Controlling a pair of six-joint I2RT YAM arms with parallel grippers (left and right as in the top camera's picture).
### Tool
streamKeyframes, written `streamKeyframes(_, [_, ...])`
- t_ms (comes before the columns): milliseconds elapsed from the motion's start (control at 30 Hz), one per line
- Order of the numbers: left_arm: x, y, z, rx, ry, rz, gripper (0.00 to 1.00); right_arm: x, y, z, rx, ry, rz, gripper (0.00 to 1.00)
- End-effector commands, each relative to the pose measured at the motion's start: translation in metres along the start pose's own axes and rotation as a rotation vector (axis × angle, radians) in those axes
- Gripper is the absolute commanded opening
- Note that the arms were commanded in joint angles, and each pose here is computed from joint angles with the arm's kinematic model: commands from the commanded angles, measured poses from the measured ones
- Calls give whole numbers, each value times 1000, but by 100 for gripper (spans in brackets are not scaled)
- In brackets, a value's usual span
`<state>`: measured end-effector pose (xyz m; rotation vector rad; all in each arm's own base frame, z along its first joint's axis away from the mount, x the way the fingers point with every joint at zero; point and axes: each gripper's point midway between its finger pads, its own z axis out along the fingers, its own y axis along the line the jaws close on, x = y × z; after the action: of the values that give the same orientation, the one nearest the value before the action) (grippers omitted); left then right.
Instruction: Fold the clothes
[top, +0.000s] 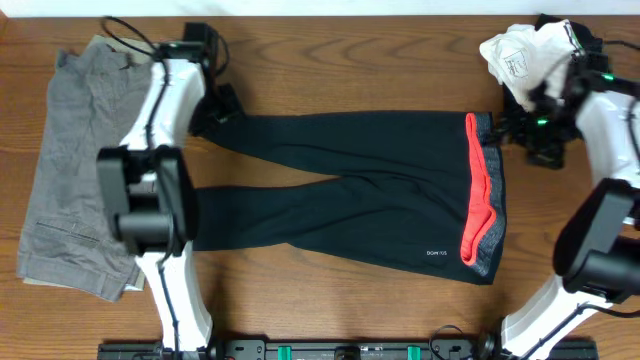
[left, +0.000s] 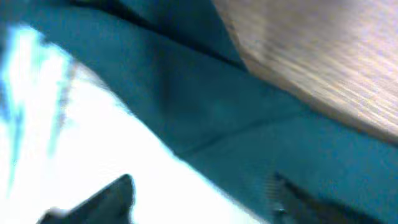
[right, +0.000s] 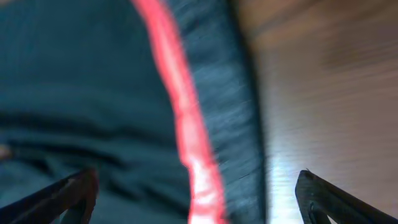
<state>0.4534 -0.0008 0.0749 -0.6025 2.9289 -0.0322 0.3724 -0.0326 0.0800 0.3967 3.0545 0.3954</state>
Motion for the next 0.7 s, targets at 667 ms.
streamKeyframes(667, [83, -22, 4, 128, 210, 127, 84, 116, -1, -23, 725, 275, 48, 95])
